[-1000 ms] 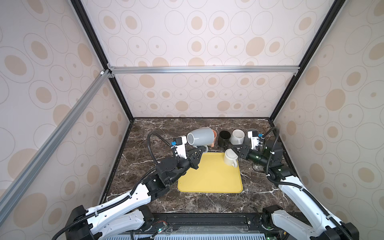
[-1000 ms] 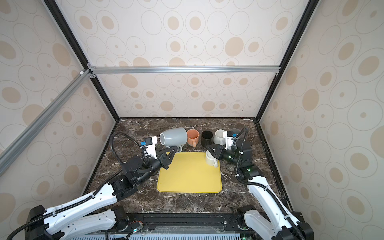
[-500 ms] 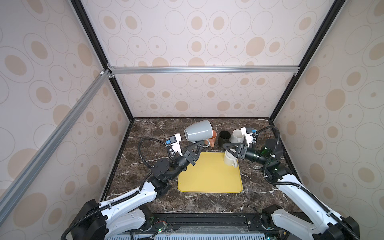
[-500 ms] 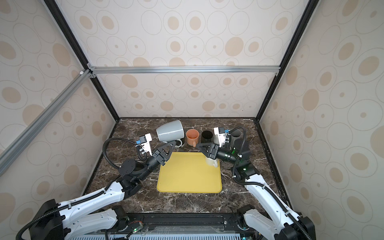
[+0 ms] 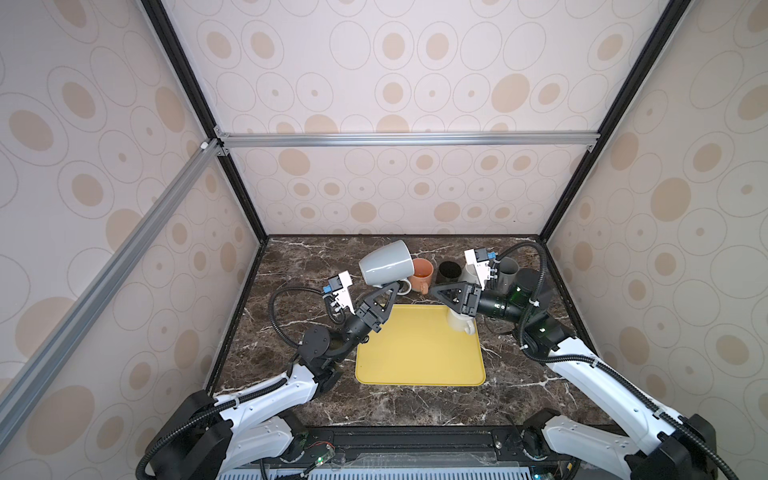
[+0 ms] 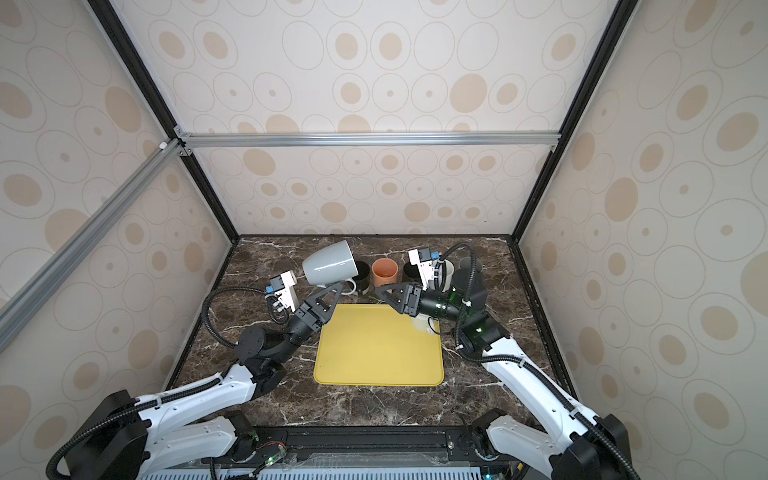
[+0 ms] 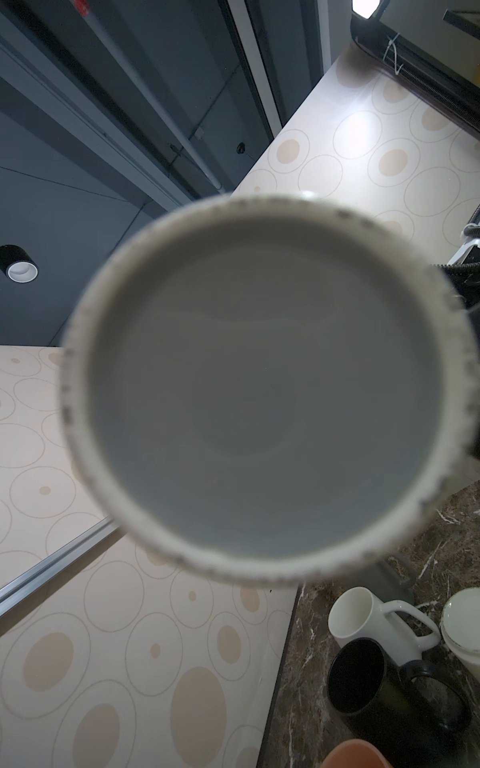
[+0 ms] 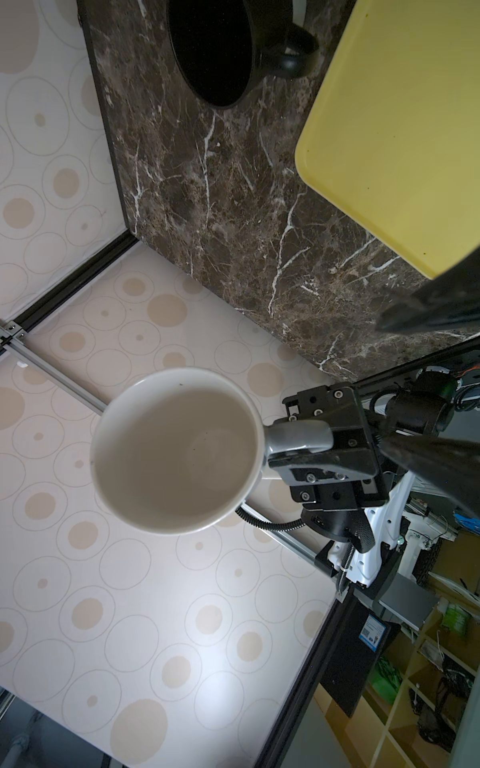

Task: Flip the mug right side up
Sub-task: 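Grasp the grey mug's handle with right gripper while left gripper holds it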

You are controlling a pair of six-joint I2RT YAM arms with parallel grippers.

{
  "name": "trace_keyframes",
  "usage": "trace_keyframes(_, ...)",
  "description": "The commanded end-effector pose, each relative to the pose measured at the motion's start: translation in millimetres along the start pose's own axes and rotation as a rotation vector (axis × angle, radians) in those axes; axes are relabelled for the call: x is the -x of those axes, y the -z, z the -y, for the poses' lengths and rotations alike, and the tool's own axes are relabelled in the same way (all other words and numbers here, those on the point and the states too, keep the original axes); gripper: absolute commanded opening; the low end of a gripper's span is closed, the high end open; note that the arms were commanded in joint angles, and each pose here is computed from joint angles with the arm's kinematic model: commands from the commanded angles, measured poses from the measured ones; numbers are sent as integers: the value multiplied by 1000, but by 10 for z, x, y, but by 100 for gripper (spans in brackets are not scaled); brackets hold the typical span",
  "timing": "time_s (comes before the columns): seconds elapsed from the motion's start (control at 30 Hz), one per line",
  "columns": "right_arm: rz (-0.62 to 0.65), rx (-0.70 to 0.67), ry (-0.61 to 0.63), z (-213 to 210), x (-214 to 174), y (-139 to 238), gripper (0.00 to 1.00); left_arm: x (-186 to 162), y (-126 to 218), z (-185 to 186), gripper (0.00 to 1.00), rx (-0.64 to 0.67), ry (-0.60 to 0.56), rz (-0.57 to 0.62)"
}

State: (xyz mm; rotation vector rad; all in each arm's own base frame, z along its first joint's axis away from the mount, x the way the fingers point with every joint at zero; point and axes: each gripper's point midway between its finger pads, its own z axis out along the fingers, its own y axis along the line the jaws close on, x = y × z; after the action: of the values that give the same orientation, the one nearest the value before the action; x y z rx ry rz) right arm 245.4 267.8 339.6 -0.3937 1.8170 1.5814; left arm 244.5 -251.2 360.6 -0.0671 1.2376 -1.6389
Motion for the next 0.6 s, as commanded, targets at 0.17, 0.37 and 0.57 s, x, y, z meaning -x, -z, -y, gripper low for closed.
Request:
trace_keyframes(0.17, -15, 73, 58, -258, 30, -172, 43, 189, -8, 407, 0, -194, 27, 65)
trace_keyframes(0.37, -16, 87, 80, -356, 42, -232, 43, 136, -8, 367, 0, -227, 77, 59)
trace_keyframes(0.57, -15, 86, 80, -350, 75, -296, 39, 108, -11, 358, 0, -253, 108, 54)
